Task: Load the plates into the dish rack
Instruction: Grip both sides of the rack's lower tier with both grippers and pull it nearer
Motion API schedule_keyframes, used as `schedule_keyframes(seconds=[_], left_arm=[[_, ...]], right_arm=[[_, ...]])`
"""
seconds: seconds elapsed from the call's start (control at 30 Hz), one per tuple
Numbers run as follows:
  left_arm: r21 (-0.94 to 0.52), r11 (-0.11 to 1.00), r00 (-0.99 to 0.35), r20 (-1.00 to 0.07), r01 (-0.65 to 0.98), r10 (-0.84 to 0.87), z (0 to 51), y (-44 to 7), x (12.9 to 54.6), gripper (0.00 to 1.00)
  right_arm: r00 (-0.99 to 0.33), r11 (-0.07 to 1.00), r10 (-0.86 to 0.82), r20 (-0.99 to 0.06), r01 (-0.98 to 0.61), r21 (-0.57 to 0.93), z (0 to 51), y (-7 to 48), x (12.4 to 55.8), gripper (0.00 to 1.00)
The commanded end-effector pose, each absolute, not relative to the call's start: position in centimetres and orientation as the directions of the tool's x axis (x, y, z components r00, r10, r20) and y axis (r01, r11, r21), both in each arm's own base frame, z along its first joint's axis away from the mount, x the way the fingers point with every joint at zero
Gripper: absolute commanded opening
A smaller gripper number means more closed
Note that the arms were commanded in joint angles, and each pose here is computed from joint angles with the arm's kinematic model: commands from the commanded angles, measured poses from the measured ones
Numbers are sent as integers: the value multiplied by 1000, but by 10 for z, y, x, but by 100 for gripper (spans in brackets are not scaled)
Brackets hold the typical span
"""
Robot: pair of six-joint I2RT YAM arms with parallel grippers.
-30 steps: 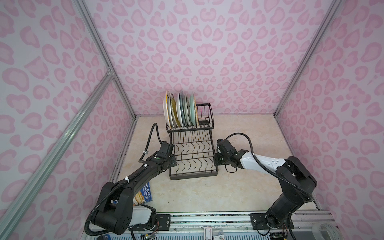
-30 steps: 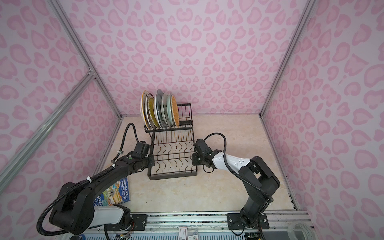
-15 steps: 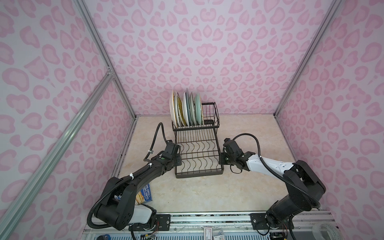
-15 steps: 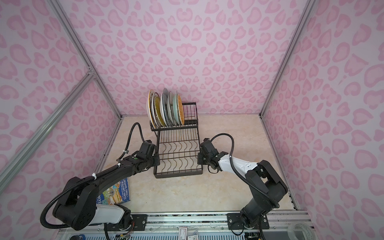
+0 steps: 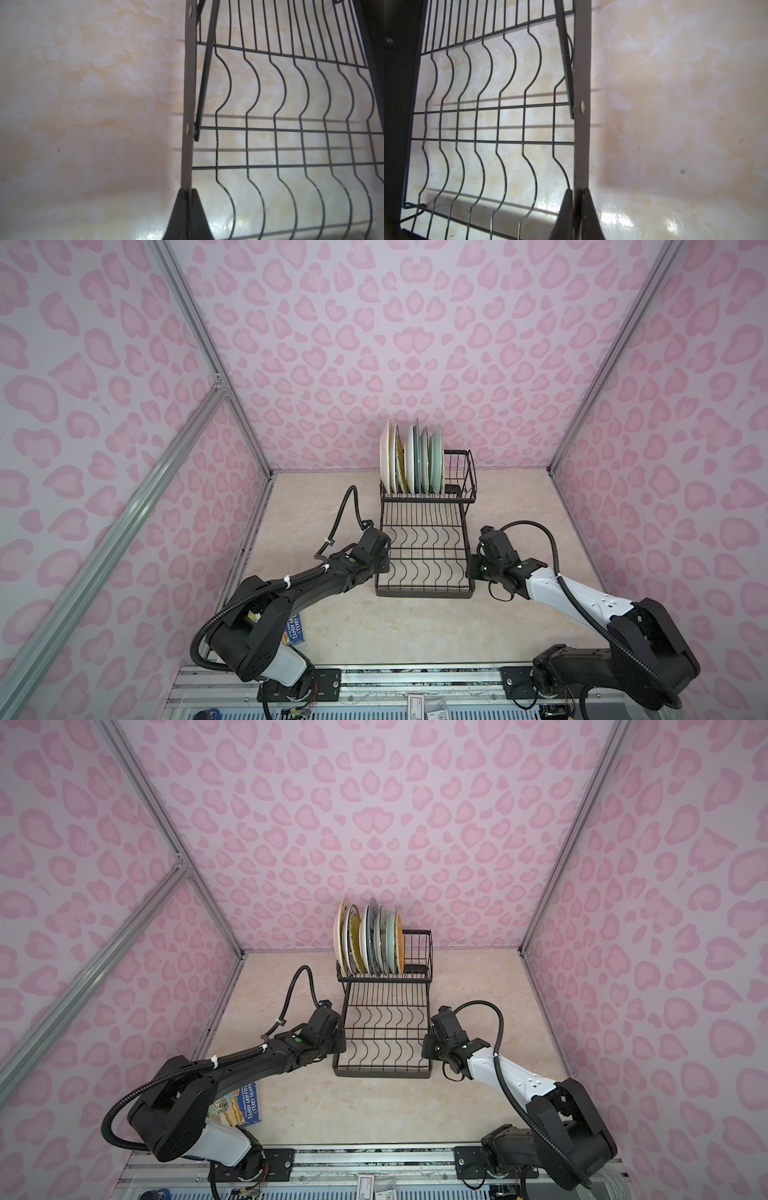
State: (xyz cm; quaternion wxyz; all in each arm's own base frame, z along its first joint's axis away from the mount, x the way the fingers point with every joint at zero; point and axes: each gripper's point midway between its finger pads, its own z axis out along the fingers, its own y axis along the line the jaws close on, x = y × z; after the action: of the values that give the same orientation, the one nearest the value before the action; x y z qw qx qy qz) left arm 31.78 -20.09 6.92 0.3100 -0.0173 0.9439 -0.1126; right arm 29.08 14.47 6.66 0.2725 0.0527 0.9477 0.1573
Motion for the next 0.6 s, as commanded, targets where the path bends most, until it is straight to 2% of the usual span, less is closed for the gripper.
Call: schedule_keyframes(seconds=[0.0,0.57], left_arm=[[-312,950,-820,-541,-11,-188,66,-214,309,3],[-279,958,-782,-583,-62,-220,76,-206,274,3]], right_arm=[[-862,905,131,-490,-98,414,74,163,280,0],[-854,881,178,-489,-83,466,68,156,265,0]])
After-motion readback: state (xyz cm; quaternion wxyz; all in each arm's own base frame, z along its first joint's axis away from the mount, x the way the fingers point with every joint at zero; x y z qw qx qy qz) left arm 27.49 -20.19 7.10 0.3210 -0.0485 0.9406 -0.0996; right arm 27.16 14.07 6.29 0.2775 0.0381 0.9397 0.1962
